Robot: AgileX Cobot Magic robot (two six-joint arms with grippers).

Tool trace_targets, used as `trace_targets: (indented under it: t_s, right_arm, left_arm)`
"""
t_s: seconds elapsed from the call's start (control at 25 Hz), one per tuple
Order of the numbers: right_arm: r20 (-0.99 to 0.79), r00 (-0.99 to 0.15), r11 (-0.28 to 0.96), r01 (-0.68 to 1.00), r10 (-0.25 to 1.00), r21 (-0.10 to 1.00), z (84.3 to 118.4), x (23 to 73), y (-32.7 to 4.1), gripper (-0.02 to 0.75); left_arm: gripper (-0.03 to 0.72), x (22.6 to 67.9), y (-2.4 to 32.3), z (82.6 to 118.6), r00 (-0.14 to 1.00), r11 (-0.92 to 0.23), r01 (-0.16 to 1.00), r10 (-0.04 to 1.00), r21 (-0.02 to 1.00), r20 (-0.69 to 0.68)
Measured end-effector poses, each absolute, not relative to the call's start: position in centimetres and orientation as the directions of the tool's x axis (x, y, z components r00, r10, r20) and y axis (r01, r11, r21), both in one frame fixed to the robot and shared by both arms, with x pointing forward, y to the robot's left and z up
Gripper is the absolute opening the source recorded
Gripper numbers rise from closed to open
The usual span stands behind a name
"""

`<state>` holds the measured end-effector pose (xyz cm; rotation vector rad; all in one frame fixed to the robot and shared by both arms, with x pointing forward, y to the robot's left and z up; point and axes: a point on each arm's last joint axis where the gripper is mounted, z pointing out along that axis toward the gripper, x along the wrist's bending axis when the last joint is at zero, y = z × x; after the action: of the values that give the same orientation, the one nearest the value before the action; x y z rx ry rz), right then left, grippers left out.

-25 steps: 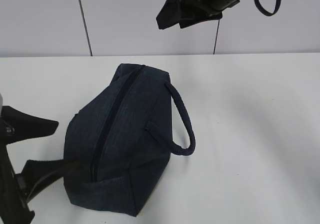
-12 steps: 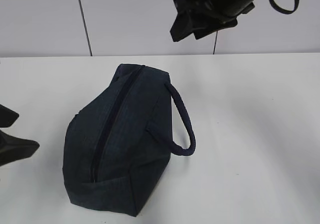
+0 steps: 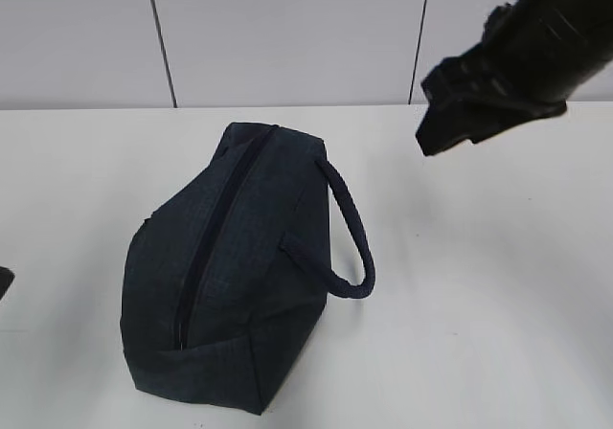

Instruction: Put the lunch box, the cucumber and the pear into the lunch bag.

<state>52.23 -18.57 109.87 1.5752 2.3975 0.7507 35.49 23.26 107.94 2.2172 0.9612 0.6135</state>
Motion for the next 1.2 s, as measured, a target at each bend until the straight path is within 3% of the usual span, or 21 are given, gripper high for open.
trace_targets:
  t_s: [0.52, 0.96, 1.2]
  right_arm:
    - [0.006, -0.383, 0.340, 0.827, 0.924, 0.449, 108.0, 42.4, -23.2, 0.427]
    - [-0.030, -0.383, 0.339, 0.774, 0.923, 0.534, 107.4, 34.5, -26.1, 0.426]
    - [-0.038, -0.380, 0.324, 0.728, 0.924, 0.604, 106.8, 31.5, -27.2, 0.425]
  left_arm:
    - [0.396, 29.6, 26.1, 109.5, 0.620, -0.428, 0.459, 0.782, 0.778, 0.065]
    - [0.392, 25.9, 28.3, 106.0, 0.613, -0.419, 0.485, 0.789, 0.767, 0.044]
    - [0.354, 23.8, 30.0, 105.7, 0.553, -0.315, 0.425, 0.832, 0.848, 0.032]
